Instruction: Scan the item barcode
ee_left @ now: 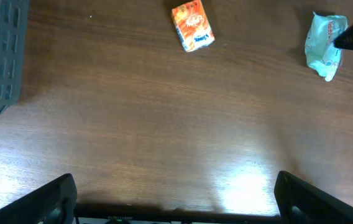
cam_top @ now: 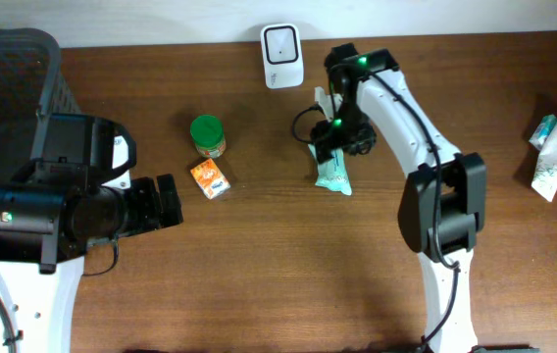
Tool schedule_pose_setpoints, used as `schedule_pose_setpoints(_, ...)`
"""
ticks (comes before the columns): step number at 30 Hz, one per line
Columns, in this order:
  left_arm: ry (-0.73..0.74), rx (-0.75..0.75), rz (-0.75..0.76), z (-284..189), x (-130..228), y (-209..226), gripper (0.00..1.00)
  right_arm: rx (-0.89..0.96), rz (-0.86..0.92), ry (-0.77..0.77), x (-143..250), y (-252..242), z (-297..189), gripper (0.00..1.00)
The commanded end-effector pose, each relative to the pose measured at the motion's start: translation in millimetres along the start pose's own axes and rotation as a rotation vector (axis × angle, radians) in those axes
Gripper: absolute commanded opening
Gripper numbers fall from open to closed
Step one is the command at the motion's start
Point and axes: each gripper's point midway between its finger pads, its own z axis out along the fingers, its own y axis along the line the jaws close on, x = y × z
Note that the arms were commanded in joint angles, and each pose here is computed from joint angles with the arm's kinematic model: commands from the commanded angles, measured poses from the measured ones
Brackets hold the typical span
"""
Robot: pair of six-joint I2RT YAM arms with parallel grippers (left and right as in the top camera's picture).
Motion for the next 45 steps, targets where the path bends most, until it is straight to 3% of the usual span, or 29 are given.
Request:
schedule_pose_setpoints(1,-0.016,-0.003,0.008,-3.4,-0.5,1.2,0.99,0.128,0.029,-0.062,-7.7,10.1,-21.1,0.69)
schedule_pose_setpoints(6,-0.016,-0.003,0.008,-3.4,-0.5,1.2,0.99,0.392,0.046,-0.12,-9.0,31.3,-32.1,0.69)
schedule_pose_setpoints(11,-0.016,-0.003,0.008,-3.4,-0.5,1.3,0.99,0.497,0.115,-0.172,-5.3,52.4,-26.8,0.69)
schedule_pose_setpoints(19,-0.016,-0.003,0.008,-3.4,-0.5,1.2,0.99,0.549,0.088,-0.144,3.4,45.5,18.7,0.69)
schedule_pose_setpoints(31,-0.016,-0.003,0.008,-3.4,-0.5,1.2,0.99,0.662,0.055,-0.175,0.9,22.9,35.0,0.68)
schedule_pose_setpoints(33,-0.016,-0.003,0.008,-3.4,-0.5,1.3,0.99,0.663,0.054,-0.174,2.3,21.5,41.2,0.56)
schedule_pose_setpoints(35,-0.016,-0.003,0.008,-3.4,-0.5,1.3,0.99,0.662,0.055,-0.18,2.8,19.9,49.3,0.52)
schedule_pose_setpoints(45,-0.016,-0.003,0.008,-3.4,-0.5,1.2,0.99,0.706,0.072,-0.199,-5.1,-12.7,49.2,0.48)
